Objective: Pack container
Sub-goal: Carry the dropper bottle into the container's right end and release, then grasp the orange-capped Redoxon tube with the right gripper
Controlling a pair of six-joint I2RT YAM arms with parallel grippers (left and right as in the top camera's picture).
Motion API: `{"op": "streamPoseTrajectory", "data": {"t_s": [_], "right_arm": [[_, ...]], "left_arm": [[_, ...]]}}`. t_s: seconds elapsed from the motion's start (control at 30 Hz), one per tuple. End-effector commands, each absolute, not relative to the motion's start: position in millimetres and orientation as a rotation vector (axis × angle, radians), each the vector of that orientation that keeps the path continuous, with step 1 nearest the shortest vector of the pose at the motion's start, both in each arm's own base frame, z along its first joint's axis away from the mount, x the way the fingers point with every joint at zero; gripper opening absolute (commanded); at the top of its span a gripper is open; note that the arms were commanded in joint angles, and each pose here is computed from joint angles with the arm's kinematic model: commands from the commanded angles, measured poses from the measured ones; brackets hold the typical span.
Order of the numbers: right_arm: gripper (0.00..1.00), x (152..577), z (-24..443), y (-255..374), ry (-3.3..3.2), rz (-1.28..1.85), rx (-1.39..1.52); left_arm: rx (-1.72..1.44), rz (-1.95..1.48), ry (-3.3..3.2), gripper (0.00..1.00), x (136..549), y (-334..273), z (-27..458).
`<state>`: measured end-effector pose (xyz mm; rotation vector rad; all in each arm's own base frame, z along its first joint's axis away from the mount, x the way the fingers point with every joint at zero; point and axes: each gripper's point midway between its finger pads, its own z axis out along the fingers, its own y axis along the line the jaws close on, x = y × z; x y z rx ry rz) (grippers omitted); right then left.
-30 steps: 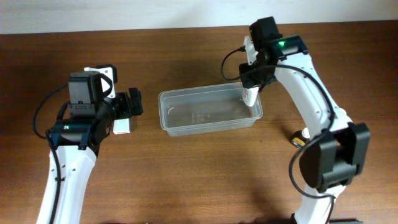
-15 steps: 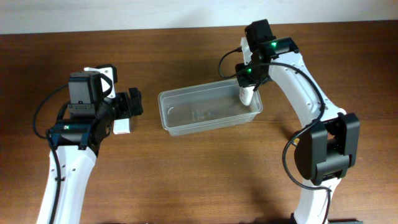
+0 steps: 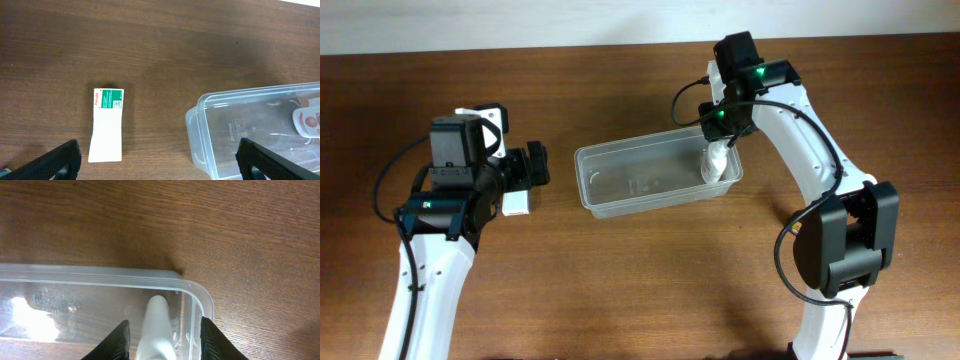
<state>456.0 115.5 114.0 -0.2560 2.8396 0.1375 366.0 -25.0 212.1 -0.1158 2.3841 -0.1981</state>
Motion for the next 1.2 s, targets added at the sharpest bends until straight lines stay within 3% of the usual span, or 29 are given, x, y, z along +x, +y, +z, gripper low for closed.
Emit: {"op": "streamPoseTrajectory", "data": {"t_s": [0.0,0.2,0.4,0.47,0.67,0.9,1.17], "right_arm": [[0.41,453.3,109.5,118.7,2.855,0.141,-0.256],[0.50,453.5,119.8,118.8,2.839,0.144,-0.255],[0.60,458.1,197.0,109.2,2.689,0.096,-0.227],[0.67,455.4,225.2,95.7,2.642,0.055,-0.147],[0.73,424.9,273.6,20.1,2.595,0.010,0.254],[0.84,371.9,251.8,-80.6,2.697,-0.058,0.756],[0.88,332.7,200.1,-128.2,2.800,-0.079,1.009]], "left_arm": [[-0.136,-0.186,2.366,1.00,370.3,-20.9,219.0],[-0.136,-0.186,2.366,1.00,370.3,-20.9,219.0],[-0.136,-0.186,2.365,1.00,370.4,-20.8,219.1],[-0.136,-0.185,2.365,1.00,370.4,-20.8,219.1],[-0.137,-0.184,2.365,1.00,370.4,-20.6,219.1],[-0.145,-0.164,2.364,1.00,370.6,-17.6,218.9],[-0.145,-0.163,2.364,1.00,370.7,-17.6,219.0]]}}
